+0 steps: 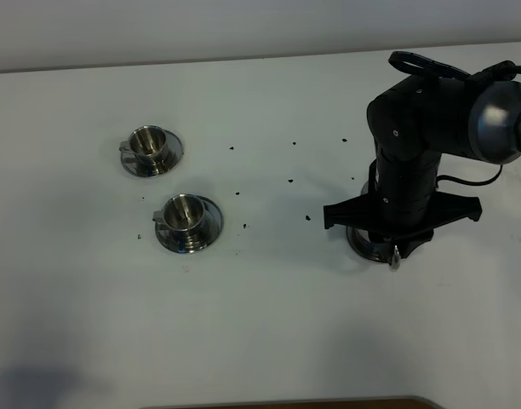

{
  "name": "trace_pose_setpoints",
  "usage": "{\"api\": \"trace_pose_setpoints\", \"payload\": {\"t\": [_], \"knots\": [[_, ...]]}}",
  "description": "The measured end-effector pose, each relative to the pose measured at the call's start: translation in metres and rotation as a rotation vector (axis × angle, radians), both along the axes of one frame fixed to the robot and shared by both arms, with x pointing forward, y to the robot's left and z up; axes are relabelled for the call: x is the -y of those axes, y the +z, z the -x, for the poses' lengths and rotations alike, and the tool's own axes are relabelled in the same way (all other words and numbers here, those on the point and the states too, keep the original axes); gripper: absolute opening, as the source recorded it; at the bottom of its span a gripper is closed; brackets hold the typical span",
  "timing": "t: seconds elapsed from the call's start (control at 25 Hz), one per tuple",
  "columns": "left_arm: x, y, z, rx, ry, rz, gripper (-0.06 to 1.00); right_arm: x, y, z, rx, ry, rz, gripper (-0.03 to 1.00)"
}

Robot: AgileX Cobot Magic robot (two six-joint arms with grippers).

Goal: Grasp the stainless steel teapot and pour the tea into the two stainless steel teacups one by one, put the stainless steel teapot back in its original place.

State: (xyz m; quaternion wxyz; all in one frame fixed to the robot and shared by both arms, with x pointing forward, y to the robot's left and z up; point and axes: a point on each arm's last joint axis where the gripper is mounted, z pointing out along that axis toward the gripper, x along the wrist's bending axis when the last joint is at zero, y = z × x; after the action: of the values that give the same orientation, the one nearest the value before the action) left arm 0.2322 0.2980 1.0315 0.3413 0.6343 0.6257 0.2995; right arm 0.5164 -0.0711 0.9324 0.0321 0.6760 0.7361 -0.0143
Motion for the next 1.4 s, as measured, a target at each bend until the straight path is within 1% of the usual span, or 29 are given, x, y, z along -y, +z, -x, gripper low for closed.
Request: {"api": "trace_pose_setpoints", "payload": {"t": [0.36,0.56,1.12,1.4], "knots": [[0.000,0.000,0.000,0.000,0.000,0.000,0.45,0.001,0.001,0.000,0.004,0.017,0.006,0.19],[0.000,0.000,0.000,0.000,0.000,0.000,0.45,0.003,0.010,0.000,0.025,0.027,0.004,0.19],[0.000,0.000,0.000,0.000,0.000,0.000,0.45,0.003,0.010,-0.002,0.047,0.054,0.013,0.19],[0.000,0.000,0.000,0.000,0.000,0.000,0.45,0.004,0.021,-0.003,0.091,0.080,-0.006,0.19]]}}
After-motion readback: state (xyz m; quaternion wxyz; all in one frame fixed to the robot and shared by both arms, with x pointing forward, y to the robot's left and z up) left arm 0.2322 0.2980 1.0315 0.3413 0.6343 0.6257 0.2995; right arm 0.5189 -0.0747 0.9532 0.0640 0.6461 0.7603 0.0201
